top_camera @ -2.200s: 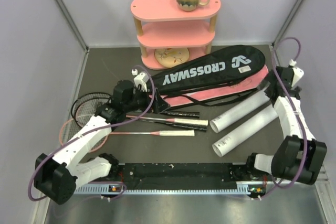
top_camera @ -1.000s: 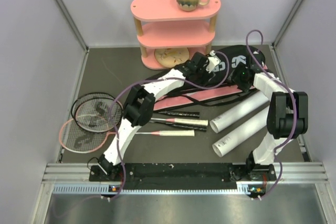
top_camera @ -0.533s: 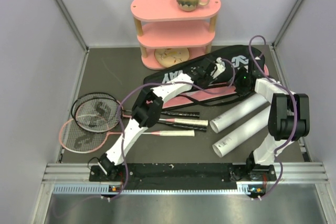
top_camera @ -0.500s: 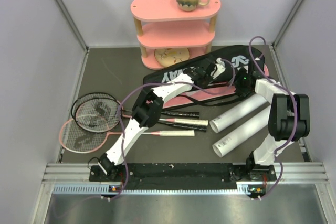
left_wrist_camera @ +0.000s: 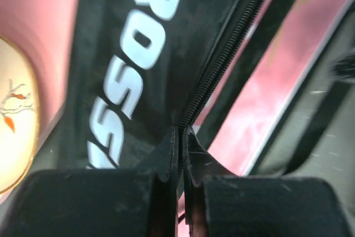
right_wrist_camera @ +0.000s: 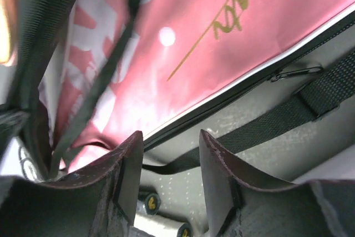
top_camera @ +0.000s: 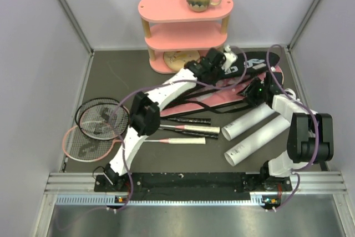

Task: Pack up the badminton gear
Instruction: Pick up the racket bag from the center of the board, then open the racket bag at the center of the board.

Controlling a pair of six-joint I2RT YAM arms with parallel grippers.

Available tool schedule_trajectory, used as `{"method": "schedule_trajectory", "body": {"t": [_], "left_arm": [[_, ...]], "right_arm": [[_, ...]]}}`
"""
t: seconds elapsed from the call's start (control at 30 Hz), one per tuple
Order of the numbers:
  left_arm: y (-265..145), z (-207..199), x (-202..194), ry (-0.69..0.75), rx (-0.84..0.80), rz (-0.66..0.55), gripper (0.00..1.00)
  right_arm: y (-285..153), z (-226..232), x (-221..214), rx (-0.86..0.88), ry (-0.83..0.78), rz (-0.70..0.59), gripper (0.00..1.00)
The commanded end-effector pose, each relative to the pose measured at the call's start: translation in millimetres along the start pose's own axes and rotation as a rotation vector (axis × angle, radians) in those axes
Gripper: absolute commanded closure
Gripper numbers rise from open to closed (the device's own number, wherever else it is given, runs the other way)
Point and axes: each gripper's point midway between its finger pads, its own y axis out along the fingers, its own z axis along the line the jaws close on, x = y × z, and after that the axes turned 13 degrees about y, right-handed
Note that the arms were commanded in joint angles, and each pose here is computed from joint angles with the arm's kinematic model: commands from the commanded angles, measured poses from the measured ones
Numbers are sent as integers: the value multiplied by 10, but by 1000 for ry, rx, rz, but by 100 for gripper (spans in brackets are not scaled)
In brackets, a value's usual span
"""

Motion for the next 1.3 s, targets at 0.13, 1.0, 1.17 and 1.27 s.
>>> {"method": "schedule_trajectory", "body": {"t": [0.13,1.0,1.17,1.27], "left_arm": [[-1392,161,868,-430,-273,-312,100],[-1349,-522,693,-748,-578,-425,100],[-1380,-479,762,-750,-570,-460,100],[-1374,-480,785,-756,-579,-463,100]], "right_arm": [[-619,568,-8,347,-146,-27,24],[-795,1070,-45,302,-177,-89,46],[-781,847,-229,283,-77,-52,46],[-766,753,-316,280,-34,-31,45]]}}
